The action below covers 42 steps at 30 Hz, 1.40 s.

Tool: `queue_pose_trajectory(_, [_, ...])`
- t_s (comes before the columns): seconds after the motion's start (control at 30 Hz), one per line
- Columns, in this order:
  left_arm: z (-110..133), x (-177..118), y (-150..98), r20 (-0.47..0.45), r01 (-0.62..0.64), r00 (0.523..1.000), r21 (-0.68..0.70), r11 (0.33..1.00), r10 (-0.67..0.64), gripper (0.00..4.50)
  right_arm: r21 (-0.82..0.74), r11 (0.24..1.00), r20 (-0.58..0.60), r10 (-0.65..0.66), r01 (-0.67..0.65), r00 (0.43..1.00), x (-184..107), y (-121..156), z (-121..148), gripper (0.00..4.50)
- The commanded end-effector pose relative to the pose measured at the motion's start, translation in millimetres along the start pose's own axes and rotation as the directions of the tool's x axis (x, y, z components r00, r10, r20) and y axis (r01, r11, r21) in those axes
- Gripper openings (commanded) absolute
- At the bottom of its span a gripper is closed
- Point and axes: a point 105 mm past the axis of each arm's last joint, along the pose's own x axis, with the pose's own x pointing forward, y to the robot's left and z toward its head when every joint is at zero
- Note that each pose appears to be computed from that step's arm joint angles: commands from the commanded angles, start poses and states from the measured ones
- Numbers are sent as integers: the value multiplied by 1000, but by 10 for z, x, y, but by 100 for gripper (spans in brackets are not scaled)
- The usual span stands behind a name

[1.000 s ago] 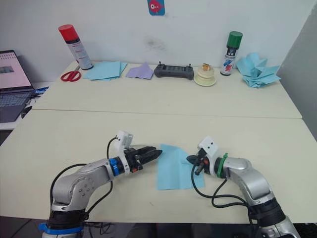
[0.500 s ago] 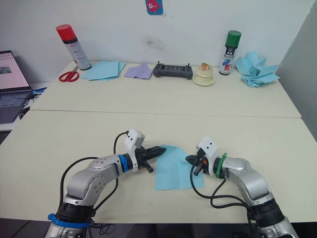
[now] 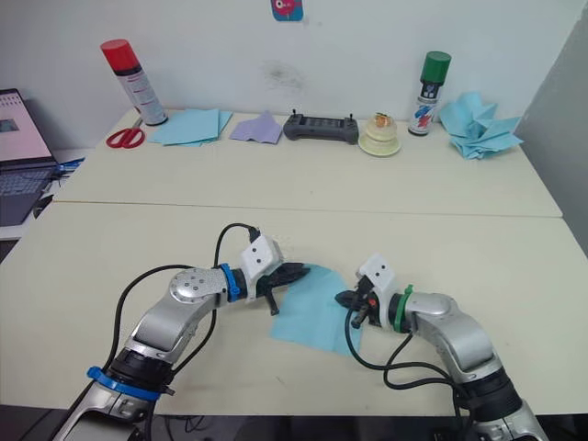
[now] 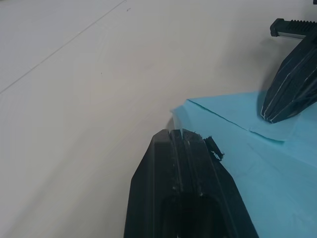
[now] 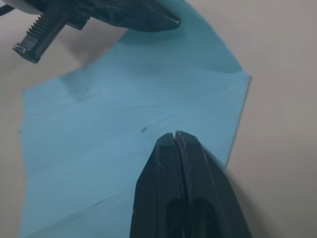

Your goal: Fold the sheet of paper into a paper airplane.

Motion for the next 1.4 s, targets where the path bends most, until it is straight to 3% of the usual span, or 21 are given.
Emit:
queue_pose_trajectory(0.03, [115, 66, -168, 15, 73, 997, 102, 992, -75, 2, 1, 1000, -7, 12, -12, 1000, 7, 47, -15, 0])
queue_pose_trajectory(0.23, [78, 107, -362, -16, 126, 992, 135, 983, -125, 2, 4, 1000, -12, -14, 14, 1000, -26, -5, -43, 0])
queue_pose_trajectory(0.43, [-20, 132, -390, -73, 137, 989, 156, 978, -127, 2, 3, 1000, -1, -20, 20, 1000, -47, -27, -9, 0])
queue_pose_trajectory(0.87, [-65, 152, -341, -101, 124, 989, 145, 982, -110, 2, 37, 997, 179, -77, 72, 981, 24, -181, 382, 0])
queue_pose_trajectory(1.1, [-52, 166, -352, -102, 126, 989, 150, 981, -111, 2, -24, 995, 68, -92, 94, 993, 226, -210, 216, 0])
queue_pose_trajectory(1.33, [-27, 143, -387, -87, 136, 989, 170, 976, -122, 2, -34, 991, 33, -125, 127, 992, 245, -298, 129, 0])
queue_pose_trajectory(1.4, [20, 112, -420, -67, 155, 987, 159, 975, -146, 53, -33, 992, 26, -121, 122, 992, 230, -288, 92, 0])
